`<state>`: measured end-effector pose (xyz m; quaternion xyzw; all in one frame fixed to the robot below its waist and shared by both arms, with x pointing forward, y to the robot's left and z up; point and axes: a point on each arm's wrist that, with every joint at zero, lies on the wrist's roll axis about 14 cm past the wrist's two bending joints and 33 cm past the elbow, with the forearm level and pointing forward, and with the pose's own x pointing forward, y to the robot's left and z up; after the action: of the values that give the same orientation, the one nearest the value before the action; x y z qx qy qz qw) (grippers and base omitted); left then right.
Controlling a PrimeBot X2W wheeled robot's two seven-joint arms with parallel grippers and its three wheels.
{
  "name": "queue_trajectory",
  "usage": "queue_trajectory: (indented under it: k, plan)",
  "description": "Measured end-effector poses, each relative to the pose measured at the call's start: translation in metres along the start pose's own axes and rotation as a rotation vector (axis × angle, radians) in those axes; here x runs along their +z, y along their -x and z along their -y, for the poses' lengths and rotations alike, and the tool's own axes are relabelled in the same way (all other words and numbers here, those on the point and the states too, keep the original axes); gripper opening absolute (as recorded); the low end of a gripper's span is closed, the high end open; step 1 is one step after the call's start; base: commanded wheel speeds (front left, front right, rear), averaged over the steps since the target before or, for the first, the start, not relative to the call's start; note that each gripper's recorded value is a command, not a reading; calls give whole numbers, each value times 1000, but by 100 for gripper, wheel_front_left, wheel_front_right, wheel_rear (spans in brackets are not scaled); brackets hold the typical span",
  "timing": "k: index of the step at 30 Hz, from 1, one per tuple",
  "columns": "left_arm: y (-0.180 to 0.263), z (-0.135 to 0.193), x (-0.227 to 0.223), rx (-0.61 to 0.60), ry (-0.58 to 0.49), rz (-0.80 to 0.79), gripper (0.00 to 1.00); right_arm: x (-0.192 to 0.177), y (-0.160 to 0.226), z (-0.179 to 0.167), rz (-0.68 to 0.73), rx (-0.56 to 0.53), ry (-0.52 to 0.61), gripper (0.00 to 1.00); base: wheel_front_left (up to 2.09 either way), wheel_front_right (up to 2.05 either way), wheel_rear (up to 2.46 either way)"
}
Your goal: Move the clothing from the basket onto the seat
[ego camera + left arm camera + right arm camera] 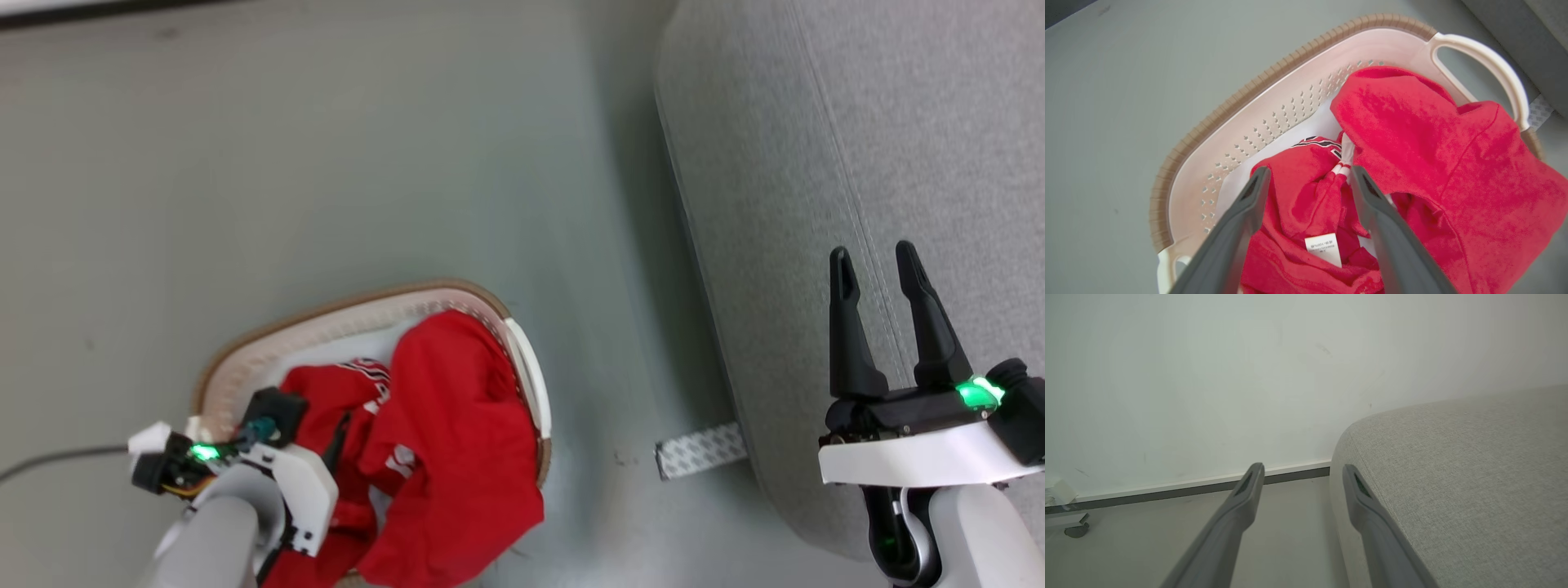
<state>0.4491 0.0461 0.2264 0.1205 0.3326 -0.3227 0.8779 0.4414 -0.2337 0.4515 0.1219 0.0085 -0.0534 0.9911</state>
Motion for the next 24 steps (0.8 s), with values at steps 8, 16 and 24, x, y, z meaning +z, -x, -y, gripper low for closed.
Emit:
queue_trajectory:
  k: [8,16,24]
  plan:
    - [-23,12,-59,-103,-92,-222,100,-19,-8,13,-41,-33,-5,100,0,0,0]
    - [-42,16,-95,-191,-229,-351,100,-40,-13,26,-88,-68,-13,100,0,0,0]
    - [-52,20,-125,-247,-309,-466,100,-53,-16,33,-119,-85,-9,100,0,0,0]
